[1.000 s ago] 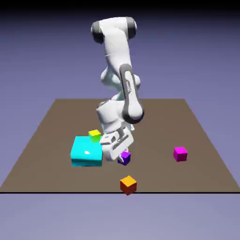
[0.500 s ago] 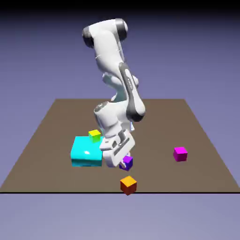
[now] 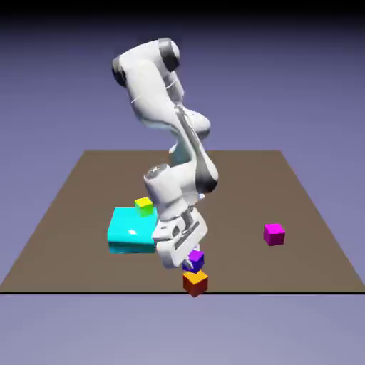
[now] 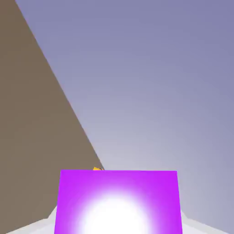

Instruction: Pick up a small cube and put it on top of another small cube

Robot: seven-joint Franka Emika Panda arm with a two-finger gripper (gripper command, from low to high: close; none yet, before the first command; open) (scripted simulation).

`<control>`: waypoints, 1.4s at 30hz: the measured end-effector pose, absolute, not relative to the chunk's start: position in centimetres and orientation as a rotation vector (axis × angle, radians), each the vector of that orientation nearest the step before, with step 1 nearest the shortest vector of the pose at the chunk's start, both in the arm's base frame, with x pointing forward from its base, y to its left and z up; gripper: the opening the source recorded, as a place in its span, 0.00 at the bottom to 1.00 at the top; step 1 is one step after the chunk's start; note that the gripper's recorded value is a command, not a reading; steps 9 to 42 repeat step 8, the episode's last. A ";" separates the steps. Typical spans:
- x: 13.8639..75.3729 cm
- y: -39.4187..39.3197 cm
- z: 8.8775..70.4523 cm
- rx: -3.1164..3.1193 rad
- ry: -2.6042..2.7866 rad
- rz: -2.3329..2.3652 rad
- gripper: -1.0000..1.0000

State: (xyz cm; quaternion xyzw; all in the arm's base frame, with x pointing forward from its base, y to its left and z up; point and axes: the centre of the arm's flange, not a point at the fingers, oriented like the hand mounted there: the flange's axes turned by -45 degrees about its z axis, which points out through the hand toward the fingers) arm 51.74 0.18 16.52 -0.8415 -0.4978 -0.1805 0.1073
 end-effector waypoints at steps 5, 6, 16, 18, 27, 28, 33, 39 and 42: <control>51.5 -0.7 19.8 -2.476 -1.460 -0.542 1.00; 51.3 -1.0 20.8 -2.476 -1.461 -0.542 1.00; 50.9 -1.5 22.6 -2.477 -1.464 -0.536 1.00; 50.9 -1.5 22.6 -2.477 -1.464 -0.536 1.00; 50.9 -1.5 22.6 -2.477 -1.464 -0.536 1.00; 50.9 -1.5 22.6 -2.477 -1.464 -0.536 1.00; 50.9 -1.5 22.6 -2.477 -1.464 -0.536 1.00; 50.9 -1.5 22.6 -2.477 -1.464 -0.536 1.00; 50.9 -1.5 22.6 -2.477 -1.464 -0.536 1.00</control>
